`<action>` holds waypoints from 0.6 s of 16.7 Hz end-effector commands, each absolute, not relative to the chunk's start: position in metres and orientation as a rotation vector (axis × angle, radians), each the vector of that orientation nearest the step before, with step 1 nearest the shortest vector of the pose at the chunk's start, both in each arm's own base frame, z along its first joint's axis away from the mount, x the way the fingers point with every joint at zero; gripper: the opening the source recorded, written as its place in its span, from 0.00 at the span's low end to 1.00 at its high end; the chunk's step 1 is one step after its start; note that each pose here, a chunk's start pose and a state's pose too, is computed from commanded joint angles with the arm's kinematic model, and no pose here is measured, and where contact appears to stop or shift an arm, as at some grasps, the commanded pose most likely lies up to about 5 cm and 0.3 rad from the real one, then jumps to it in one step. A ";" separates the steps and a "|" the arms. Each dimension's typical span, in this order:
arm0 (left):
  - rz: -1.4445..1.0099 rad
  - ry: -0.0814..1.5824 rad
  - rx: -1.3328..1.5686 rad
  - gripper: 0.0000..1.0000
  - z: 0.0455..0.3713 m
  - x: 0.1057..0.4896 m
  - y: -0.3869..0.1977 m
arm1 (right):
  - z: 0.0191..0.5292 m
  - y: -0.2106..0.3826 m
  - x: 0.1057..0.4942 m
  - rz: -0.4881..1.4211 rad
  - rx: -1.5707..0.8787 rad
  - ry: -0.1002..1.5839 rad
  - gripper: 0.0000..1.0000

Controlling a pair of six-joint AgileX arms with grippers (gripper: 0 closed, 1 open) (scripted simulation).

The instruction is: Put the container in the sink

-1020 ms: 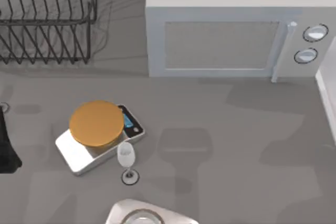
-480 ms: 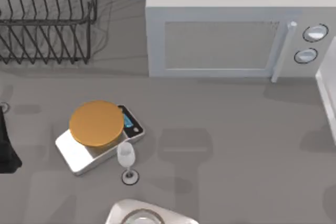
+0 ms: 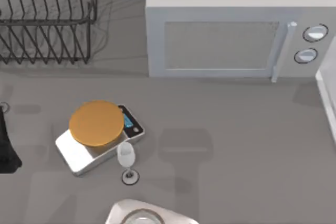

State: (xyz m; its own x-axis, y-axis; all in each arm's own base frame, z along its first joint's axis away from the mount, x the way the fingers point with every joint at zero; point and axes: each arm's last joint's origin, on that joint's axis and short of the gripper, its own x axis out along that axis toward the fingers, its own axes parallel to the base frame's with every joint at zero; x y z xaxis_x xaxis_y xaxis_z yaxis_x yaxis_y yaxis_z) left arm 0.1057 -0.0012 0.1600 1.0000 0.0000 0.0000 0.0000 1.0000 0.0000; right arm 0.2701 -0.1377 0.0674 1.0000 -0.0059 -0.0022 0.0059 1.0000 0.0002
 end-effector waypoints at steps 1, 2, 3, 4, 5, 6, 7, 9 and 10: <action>0.000 0.000 0.000 1.00 0.160 0.106 -0.001 | 0.063 -0.137 0.269 -0.007 0.001 0.001 0.00; 0.000 0.000 0.000 1.00 0.160 0.106 -0.001 | 0.060 -0.136 0.268 -0.009 0.001 0.000 0.00; 0.000 0.000 0.000 1.00 0.160 0.106 -0.001 | 0.059 -0.136 0.267 -0.010 0.000 0.000 0.00; 0.000 0.000 0.000 1.00 0.160 0.106 -0.001 | 0.059 -0.136 0.267 -0.010 0.000 0.000 0.00; 0.000 0.000 0.000 1.00 0.160 0.106 -0.001 | 0.059 -0.136 0.267 -0.010 0.000 0.000 0.00; 0.000 0.000 0.000 1.00 0.160 0.106 -0.001 | 0.059 -0.136 0.267 -0.010 0.000 0.000 0.00; 0.000 0.000 0.000 1.00 0.160 0.106 -0.001 | 0.059 -0.136 0.267 -0.010 0.000 0.000 0.00; 0.000 0.000 0.000 1.00 0.160 0.106 -0.001 | 0.059 -0.136 0.267 -0.010 0.000 0.000 0.15; 0.000 0.000 0.000 1.00 0.160 0.106 -0.001 | 0.059 -0.136 0.267 -0.010 0.000 0.000 0.23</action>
State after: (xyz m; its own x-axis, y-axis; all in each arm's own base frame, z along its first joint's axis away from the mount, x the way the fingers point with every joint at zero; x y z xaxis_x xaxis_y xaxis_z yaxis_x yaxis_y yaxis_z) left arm 0.1057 -0.0012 0.1600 1.0000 0.0000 0.0000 0.0000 1.0000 0.0000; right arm 0.2671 -0.1364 0.0590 1.0000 -0.0100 0.0000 0.0100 1.0000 0.0000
